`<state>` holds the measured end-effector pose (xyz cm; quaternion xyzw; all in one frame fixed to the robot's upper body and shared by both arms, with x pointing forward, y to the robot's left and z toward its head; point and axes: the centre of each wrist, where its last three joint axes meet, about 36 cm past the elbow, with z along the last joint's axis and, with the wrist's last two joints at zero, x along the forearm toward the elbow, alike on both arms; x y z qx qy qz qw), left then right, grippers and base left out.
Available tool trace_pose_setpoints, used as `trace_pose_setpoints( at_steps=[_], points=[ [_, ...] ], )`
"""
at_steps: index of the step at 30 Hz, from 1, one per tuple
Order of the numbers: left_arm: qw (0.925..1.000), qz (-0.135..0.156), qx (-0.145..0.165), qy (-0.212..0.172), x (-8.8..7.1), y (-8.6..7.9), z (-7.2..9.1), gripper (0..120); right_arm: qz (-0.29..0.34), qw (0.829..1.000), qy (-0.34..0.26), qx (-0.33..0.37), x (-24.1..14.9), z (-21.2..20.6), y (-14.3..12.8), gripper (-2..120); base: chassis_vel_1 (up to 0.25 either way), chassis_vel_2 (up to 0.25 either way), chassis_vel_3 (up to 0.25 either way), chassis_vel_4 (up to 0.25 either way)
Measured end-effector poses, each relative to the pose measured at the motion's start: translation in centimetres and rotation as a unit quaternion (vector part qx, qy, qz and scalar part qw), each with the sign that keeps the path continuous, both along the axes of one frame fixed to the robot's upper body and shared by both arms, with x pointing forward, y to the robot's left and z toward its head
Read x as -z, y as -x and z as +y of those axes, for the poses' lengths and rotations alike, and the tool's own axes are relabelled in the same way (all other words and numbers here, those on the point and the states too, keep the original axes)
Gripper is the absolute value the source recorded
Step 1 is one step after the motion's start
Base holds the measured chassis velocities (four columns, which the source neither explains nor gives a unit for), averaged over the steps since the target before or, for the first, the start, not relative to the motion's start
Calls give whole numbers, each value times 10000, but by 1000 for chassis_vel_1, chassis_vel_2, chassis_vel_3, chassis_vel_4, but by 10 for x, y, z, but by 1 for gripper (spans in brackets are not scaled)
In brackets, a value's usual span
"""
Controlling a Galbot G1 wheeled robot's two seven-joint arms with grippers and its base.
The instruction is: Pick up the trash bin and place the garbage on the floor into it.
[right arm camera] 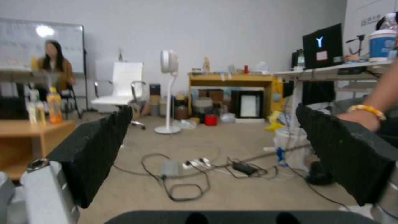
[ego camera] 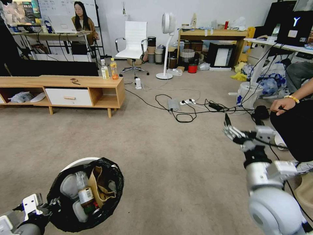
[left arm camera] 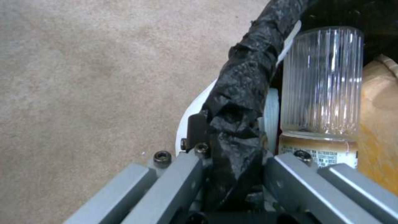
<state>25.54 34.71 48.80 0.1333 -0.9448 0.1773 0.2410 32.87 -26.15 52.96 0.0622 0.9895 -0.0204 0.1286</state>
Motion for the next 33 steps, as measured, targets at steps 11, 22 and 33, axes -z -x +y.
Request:
trace_pose_setpoints(
  at_steps=[11,22,33],
  points=[
    [9999,44,122,72,4,-3,-4,1,253,9991,320,130,26,8,40,100,0,0,0,0],
    [9992,262,49,299,18,-6,5,1,287,9989,367,110,27,10,47,100,0,0,0,0],
    [9992,114,119,376,15,-8,-8,1,247,9992,312,100,32,13,53,100,0,0,0,0]
  ],
)
